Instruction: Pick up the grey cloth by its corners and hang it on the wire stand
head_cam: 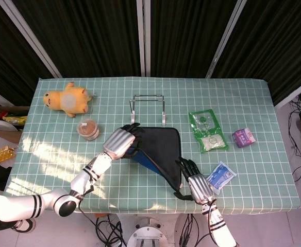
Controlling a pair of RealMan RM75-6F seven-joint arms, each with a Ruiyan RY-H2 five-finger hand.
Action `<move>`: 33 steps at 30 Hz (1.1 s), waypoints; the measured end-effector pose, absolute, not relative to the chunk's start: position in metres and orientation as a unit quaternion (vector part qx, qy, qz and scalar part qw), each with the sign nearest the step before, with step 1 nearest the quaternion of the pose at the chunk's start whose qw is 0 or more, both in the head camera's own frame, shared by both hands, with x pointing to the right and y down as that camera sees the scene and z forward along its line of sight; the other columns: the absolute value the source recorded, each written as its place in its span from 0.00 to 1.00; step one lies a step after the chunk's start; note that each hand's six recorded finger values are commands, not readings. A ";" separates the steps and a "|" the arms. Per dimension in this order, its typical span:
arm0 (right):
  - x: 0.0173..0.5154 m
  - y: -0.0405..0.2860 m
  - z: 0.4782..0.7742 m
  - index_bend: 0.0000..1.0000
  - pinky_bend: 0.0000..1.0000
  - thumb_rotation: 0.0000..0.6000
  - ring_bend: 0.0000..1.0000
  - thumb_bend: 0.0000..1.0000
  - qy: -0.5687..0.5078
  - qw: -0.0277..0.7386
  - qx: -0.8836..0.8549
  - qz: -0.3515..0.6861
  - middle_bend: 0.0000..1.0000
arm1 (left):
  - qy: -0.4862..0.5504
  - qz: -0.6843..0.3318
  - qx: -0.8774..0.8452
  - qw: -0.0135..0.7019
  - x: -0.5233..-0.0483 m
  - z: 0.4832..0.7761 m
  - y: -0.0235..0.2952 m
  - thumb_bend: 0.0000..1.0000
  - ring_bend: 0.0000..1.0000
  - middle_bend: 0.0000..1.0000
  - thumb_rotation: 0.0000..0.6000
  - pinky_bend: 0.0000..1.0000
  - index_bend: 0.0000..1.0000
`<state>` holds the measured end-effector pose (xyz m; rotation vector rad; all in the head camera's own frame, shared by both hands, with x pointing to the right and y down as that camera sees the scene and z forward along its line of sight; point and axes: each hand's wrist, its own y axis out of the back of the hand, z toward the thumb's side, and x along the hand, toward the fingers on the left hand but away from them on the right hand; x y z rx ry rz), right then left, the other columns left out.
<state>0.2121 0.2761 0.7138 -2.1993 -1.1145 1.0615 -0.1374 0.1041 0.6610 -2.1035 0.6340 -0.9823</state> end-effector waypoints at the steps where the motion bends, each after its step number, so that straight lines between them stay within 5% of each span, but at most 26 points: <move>1: 0.213 0.276 0.714 0.00 0.00 1.00 0.00 0.03 -0.408 0.227 -0.797 0.384 0.00 | 0.246 -0.381 -0.816 0.359 -0.138 0.661 0.104 0.43 0.11 0.22 1.00 0.24 0.82; 12: 0.223 0.272 0.721 0.00 0.00 1.00 0.00 0.05 -0.415 0.204 -0.788 0.407 0.00 | 0.246 -0.382 -0.815 0.358 -0.139 0.661 0.103 0.43 0.11 0.22 1.00 0.24 0.83; 16: 0.224 0.269 0.725 0.02 0.00 1.00 0.00 0.24 -0.411 0.199 -0.785 0.420 0.00 | 0.246 -0.381 -0.817 0.357 -0.138 0.660 0.104 0.43 0.11 0.22 1.00 0.24 0.83; 21: 0.219 0.261 0.726 0.44 0.00 1.00 0.00 0.43 -0.417 0.174 -0.792 0.411 0.00 | 0.245 -0.381 -0.817 0.356 -0.139 0.660 0.104 0.43 0.11 0.22 1.00 0.24 0.83; 27: 0.214 0.253 0.723 0.85 0.00 1.00 0.00 0.48 -0.427 0.140 -0.804 0.389 0.01 | 0.247 -0.383 -0.818 0.351 -0.141 0.660 0.104 0.43 0.11 0.22 1.00 0.24 0.83; 33: 0.216 0.236 0.712 1.00 0.00 1.00 0.00 0.50 -0.453 0.139 -0.800 0.369 0.08 | 0.254 -0.381 -0.822 0.337 -0.143 0.658 0.103 0.43 0.11 0.22 1.00 0.24 0.83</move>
